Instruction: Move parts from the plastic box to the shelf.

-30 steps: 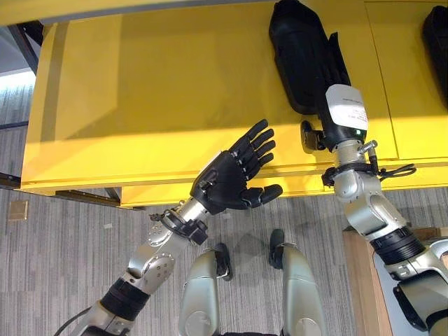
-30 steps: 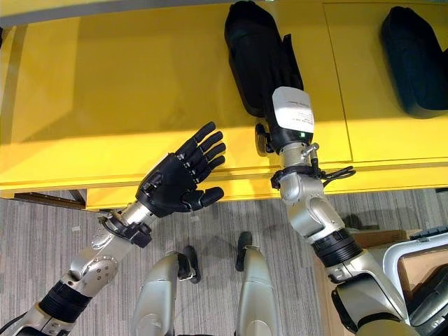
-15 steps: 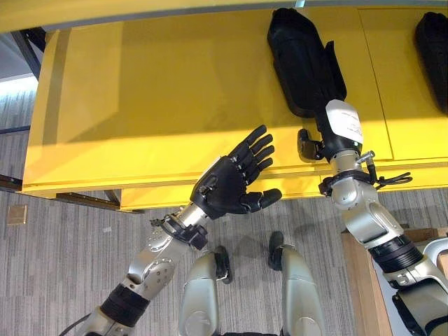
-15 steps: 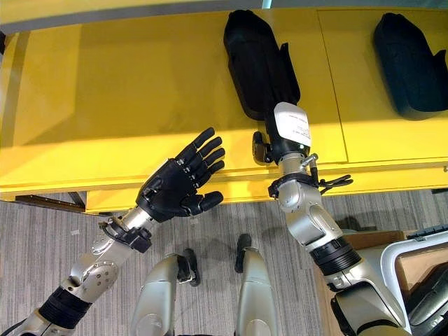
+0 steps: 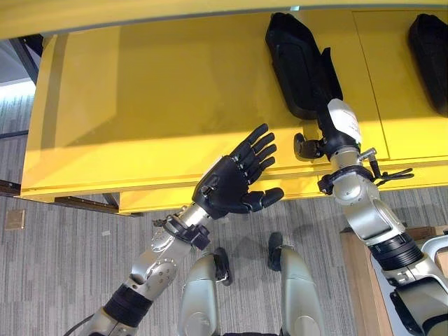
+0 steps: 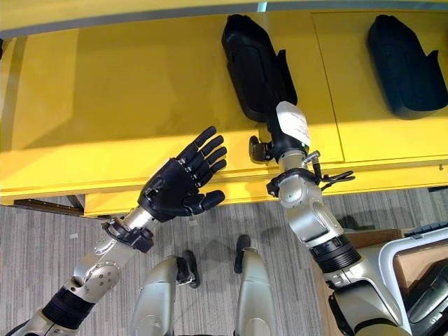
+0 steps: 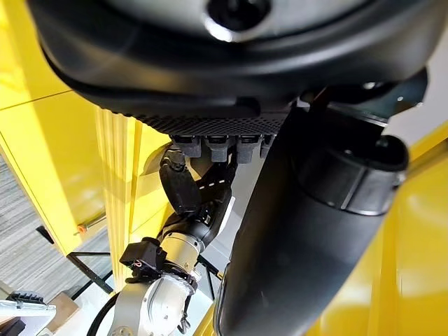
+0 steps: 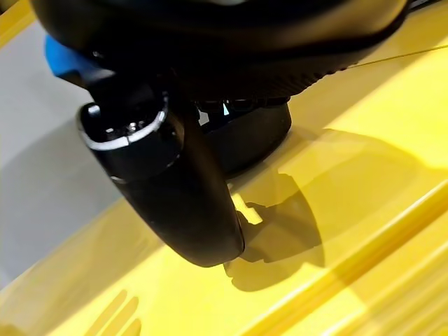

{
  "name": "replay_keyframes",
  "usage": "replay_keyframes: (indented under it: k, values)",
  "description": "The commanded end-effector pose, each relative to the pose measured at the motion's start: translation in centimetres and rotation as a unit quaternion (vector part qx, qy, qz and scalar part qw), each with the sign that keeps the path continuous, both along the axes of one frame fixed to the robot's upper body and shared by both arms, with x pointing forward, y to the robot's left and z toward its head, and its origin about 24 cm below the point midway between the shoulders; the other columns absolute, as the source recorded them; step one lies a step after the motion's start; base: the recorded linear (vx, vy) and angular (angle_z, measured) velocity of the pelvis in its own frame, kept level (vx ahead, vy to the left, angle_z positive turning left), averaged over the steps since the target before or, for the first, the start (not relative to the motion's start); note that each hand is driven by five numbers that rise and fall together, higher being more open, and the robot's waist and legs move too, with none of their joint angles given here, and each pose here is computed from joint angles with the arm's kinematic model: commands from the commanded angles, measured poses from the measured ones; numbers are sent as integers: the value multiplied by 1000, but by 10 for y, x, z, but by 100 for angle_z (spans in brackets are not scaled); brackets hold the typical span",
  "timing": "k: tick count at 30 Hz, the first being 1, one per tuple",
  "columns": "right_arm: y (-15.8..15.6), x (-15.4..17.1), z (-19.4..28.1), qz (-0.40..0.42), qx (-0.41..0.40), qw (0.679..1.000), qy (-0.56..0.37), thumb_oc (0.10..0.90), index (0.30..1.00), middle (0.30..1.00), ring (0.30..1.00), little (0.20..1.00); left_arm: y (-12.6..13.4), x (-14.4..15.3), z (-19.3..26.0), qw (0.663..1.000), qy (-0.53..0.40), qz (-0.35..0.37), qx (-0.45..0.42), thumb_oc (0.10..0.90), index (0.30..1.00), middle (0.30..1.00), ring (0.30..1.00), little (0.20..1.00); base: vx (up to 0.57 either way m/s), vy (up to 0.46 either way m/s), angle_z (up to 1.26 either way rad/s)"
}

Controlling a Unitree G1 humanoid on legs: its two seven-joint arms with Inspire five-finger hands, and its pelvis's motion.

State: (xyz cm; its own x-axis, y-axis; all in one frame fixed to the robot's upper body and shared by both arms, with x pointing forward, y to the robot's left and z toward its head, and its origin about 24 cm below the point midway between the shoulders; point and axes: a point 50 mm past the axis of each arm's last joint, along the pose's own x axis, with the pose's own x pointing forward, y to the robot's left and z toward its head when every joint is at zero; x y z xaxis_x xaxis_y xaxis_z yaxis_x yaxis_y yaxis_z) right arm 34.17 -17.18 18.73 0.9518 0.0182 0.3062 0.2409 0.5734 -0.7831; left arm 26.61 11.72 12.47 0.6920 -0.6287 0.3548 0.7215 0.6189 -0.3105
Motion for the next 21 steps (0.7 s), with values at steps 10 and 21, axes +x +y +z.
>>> replay_keyframes:
  k: [10, 21]
  values:
    - [5, -5, 27, 33, 23, 998, -38, 900, 1000, 1000, 1000, 1000, -13, -25, 54, 988, -126, -53, -67, 900, 1000, 1000, 1000, 1000, 0, 0, 0]
    - [6, -6, 24, 27, 24, 999, -35, 900, 1000, 1000, 1000, 1000, -14, -25, 53, 989, -122, -54, -69, 900, 1000, 1000, 1000, 1000, 0, 0, 0]
